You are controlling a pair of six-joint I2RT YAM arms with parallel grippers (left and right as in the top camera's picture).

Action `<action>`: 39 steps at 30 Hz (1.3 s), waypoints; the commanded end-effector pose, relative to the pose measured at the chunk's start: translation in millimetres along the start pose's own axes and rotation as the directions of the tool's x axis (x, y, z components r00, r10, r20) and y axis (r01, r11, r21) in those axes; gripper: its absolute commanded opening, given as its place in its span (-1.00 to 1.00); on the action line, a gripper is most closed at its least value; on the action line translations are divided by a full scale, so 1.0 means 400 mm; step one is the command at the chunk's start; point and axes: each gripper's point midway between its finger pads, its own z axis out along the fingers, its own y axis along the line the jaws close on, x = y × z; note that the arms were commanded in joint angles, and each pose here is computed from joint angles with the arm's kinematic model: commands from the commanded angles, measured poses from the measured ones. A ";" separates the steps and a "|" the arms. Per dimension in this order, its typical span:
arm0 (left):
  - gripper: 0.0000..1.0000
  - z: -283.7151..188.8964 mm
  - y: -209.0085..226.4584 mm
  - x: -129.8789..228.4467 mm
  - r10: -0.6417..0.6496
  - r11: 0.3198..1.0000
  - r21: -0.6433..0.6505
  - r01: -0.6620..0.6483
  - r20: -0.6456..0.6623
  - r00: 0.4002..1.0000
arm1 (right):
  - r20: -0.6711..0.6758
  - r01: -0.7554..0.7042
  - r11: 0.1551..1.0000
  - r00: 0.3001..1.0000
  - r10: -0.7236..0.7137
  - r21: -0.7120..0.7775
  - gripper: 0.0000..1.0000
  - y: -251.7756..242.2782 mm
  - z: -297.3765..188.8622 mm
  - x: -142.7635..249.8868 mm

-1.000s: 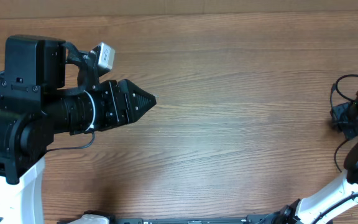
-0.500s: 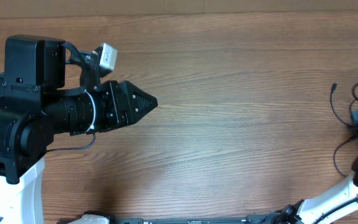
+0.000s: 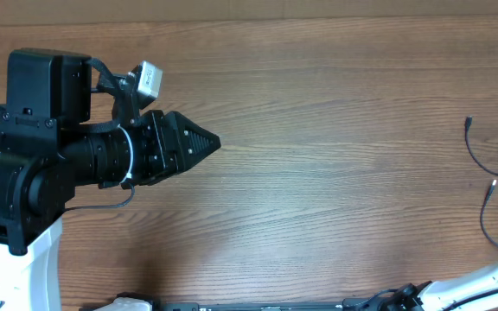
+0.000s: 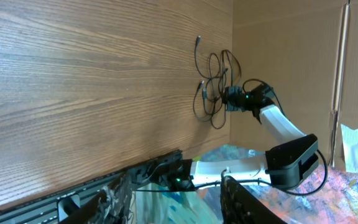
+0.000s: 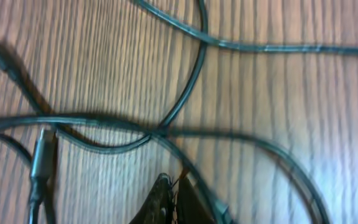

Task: Untangle cables

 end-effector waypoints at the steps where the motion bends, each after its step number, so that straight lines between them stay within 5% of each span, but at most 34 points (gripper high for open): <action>1: -0.03 0.000 -0.004 0.004 -0.012 1.000 0.013 0.012 -0.009 1.000 | -0.041 0.128 0.985 0.990 -0.134 -0.115 -0.88 0.050 0.001 0.016; 9: -0.21 -0.006 -0.008 0.004 0.074 0.997 0.017 -0.075 0.004 0.997 | -0.008 0.244 0.813 0.956 -0.293 -0.529 -0.64 0.335 -0.252 0.012; 18: -0.16 -0.081 0.010 0.012 0.166 0.985 -0.084 -0.154 0.170 0.971 | 0.379 0.494 0.458 0.867 -0.323 -0.740 -0.31 0.545 -0.865 0.040; 24: 0.00 -0.174 0.053 -0.001 0.238 0.957 -0.247 -0.154 0.359 0.902 | 0.501 0.582 0.249 0.804 -0.320 -0.774 0.08 0.535 -1.142 0.173; 33: 0.31 -0.338 0.146 0.039 0.308 0.888 -0.460 -0.021 0.560 0.769 | 0.594 0.671 0.043 0.682 -0.426 -0.740 0.11 0.412 -1.317 0.361; 39: 0.11 -0.381 0.138 0.088 0.335 0.895 -0.444 -0.046 0.600 0.727 | 0.604 0.704 0.068 0.651 -0.459 -0.707 0.10 0.280 -1.349 0.402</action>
